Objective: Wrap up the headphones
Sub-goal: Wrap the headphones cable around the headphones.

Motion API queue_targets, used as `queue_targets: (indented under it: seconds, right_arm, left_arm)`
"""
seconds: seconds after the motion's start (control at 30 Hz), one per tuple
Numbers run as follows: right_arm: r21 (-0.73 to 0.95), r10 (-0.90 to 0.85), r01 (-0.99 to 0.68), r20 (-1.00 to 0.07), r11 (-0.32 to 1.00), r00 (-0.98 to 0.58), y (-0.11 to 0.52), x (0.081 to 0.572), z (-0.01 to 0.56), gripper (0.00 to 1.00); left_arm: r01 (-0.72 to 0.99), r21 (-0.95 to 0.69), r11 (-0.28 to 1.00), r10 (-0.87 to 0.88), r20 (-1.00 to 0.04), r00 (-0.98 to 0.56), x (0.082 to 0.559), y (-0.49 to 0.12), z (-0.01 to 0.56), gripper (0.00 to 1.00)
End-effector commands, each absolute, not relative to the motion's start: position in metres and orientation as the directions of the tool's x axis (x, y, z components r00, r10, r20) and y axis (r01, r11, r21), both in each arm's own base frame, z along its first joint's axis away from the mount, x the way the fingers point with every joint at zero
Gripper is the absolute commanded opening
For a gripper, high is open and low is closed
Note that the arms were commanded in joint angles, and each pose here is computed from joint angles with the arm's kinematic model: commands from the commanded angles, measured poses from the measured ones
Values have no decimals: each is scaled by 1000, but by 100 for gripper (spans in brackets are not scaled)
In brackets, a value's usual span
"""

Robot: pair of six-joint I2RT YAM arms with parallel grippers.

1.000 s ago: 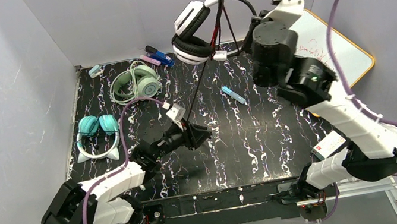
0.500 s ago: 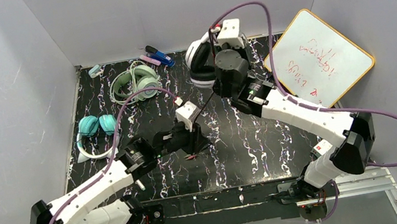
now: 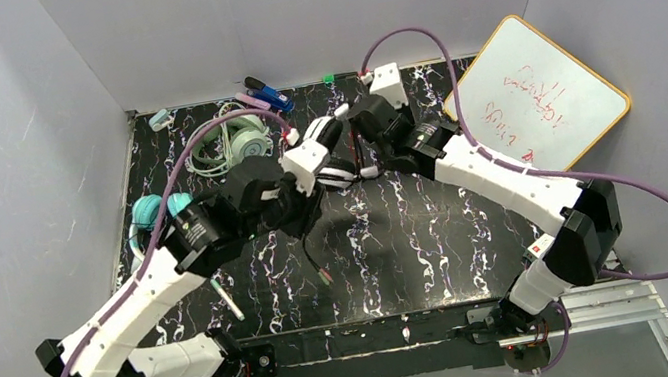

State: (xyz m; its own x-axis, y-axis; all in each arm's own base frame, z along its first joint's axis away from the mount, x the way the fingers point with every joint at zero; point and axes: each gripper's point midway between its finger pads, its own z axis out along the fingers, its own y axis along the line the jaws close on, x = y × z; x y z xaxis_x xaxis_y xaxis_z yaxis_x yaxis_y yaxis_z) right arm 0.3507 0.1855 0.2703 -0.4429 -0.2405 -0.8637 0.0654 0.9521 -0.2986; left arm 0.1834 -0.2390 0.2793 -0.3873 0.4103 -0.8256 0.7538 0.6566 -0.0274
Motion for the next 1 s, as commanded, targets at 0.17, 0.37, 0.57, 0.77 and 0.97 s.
queue_targets:
  seconds: [0.17, 0.37, 0.57, 0.77, 0.97]
  right_arm:
    - [-192, -243, -149, -739, 970, -628, 191, 291, 194, 1]
    - [-150, -277, -247, -720, 957, -636, 185, 261, 190, 1]
    - [-54, -274, -343, -721, 938, -636, 199, 234, 196, 1]
    - [98, -237, -450, -741, 888, -628, 224, 208, 218, 1]
    - [191, -208, -512, -756, 838, -621, 233, 190, 236, 1]
  left_arm:
    - [745, 265, 612, 578, -793, -192, 220, -230, 336, 1]
    - [780, 361, 511, 711, -687, -149, 232, -234, 323, 2]
    - [759, 448, 473, 768, -632, -106, 254, -235, 310, 3]
    - [834, 201, 514, 614, -765, -194, 293, -249, 300, 3]
    - [835, 116, 538, 584, -765, -270, 320, -255, 271, 5]
